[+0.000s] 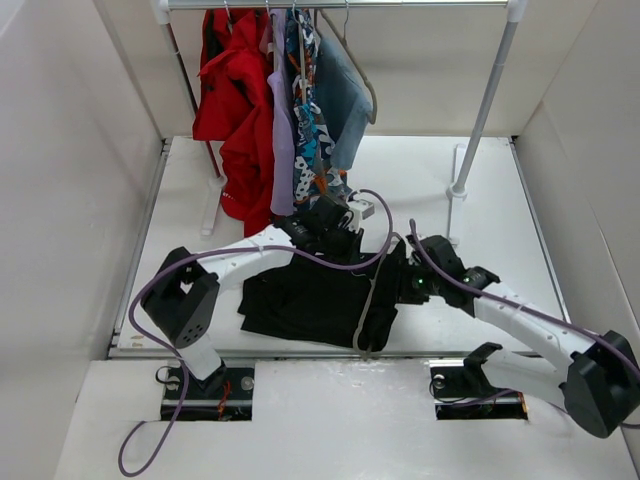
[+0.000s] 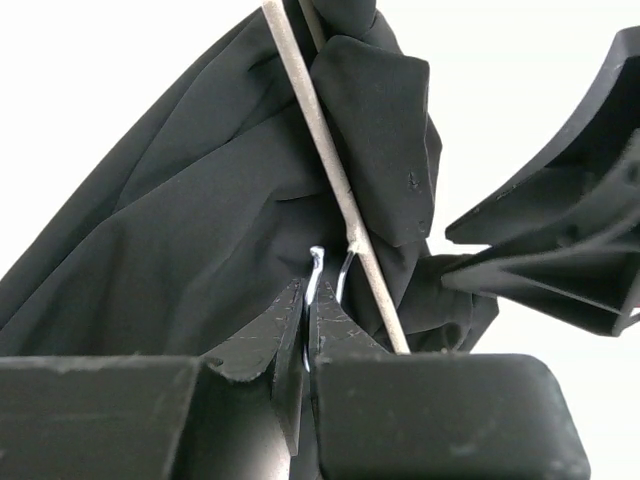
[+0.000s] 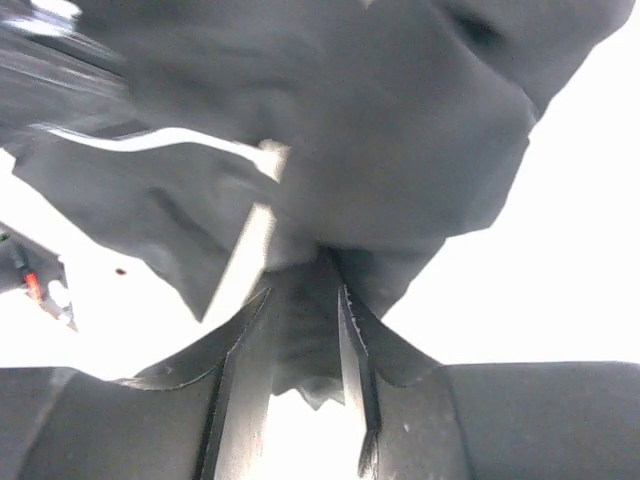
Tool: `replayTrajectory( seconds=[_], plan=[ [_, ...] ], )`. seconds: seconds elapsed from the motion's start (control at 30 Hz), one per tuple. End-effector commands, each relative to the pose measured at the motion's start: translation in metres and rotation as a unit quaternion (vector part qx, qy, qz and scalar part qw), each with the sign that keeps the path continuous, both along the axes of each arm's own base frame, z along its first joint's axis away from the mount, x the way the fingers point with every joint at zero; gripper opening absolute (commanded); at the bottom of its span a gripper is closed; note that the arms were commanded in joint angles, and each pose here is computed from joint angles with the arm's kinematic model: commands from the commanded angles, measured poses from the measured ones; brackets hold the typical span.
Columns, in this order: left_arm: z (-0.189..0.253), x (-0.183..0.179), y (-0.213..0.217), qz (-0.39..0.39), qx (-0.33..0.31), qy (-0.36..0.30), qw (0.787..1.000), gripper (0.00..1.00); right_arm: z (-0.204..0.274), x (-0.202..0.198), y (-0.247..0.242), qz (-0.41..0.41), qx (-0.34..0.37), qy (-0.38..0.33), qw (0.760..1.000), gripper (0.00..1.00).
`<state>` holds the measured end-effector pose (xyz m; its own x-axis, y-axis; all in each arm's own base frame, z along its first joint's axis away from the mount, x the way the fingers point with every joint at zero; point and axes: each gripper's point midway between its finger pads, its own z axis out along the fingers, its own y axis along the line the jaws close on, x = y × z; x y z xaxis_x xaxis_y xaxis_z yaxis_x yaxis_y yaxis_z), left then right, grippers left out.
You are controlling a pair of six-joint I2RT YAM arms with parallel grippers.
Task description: Place the trousers on the hanger
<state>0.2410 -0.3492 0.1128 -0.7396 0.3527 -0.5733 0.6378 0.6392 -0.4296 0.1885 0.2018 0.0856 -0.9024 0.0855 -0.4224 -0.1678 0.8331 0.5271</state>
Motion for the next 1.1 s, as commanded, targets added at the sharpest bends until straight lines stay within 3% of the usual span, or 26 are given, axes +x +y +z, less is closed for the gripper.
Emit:
replayTrajectory(
  seconds=[0.0,0.1,0.17,0.27,0.37,0.67,0.93,1.07],
  plan=[
    [0.005,0.0,-0.006,-0.005,-0.005,-0.002,1.0,0.0,-0.032,-0.025,-0.024,-0.046,-0.051,0.061,0.996,0.36],
    [0.009,0.004,-0.01,-0.005,-0.009,-0.006,1.0,0.0,-0.035,-0.028,-0.021,-0.054,-0.042,0.064,0.996,0.32],
    [0.009,0.004,-0.01,-0.005,-0.009,-0.006,1.0,0.0,-0.032,-0.028,-0.01,-0.036,-0.014,0.053,0.998,0.18],
    [0.007,0.004,-0.01,-0.005,-0.006,-0.003,1.0,0.0,-0.006,-0.031,0.03,0.026,0.112,0.011,0.993,0.11],
    [0.011,0.006,-0.013,-0.008,-0.009,-0.002,1.0,0.0,-0.002,-0.038,0.045,0.041,0.167,0.0,0.985,0.09],
    [0.019,-0.003,-0.026,-0.019,-0.032,0.038,0.999,0.0,-0.028,-0.026,0.049,0.019,0.19,-0.02,0.981,0.0],
    [0.026,0.001,-0.029,-0.017,-0.038,0.033,0.999,0.0,-0.045,-0.015,0.07,0.037,0.194,-0.027,0.98,0.0],
    [0.026,-0.004,-0.026,-0.015,-0.034,0.027,0.999,0.0,-0.061,-0.028,0.056,0.012,0.18,0.005,0.984,0.0]
  ],
)
